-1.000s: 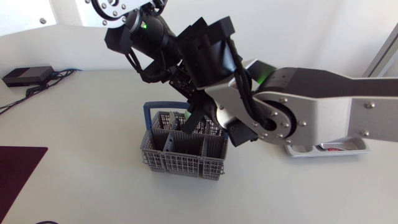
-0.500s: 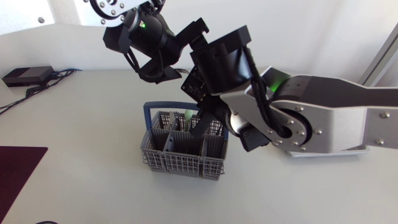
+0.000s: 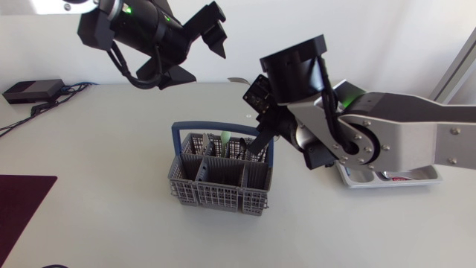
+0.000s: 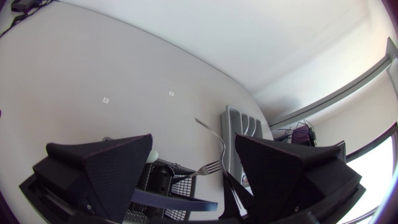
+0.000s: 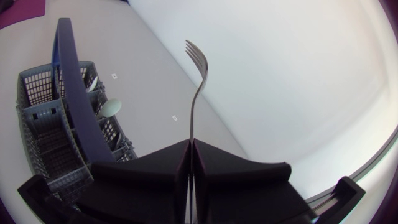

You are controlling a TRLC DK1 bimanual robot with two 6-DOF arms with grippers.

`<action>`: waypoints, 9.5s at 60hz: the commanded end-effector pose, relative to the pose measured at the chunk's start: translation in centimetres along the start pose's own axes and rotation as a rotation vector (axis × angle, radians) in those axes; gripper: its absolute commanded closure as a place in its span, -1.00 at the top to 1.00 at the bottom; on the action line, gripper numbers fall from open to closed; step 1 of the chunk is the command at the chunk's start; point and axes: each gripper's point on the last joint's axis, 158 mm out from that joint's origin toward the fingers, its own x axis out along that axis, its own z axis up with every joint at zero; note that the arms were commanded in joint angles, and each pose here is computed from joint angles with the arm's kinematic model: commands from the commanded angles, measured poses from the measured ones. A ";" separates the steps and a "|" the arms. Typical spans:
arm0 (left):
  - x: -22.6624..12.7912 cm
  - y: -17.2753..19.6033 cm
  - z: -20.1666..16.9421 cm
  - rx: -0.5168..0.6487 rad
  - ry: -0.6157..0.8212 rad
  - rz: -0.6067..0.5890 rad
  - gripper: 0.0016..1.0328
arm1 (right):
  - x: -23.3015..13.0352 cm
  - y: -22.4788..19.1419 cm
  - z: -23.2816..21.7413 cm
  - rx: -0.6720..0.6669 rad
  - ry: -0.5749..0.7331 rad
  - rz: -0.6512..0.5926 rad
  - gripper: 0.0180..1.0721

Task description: Sort the cutlery from the basket into the organizer compartments.

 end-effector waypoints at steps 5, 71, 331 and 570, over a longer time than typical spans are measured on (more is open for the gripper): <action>-2.5 -0.1 -0.1 0.062 -0.020 -0.025 0.79 | 0.3 -1.8 -2.2 0.026 0.022 -0.019 -0.89; -2.2 7.9 -2.3 0.521 -0.157 0.155 0.90 | 10.0 -18.2 -29.5 0.843 0.285 0.116 -0.89; -0.4 19.6 -20.5 1.017 0.017 0.024 -0.94 | 0.2 2.9 -2.8 0.562 0.045 0.706 -0.89; -0.6 16.4 -21.0 1.134 0.337 -0.247 -0.94 | 4.2 3.0 -14.3 0.756 0.208 0.792 -0.89</action>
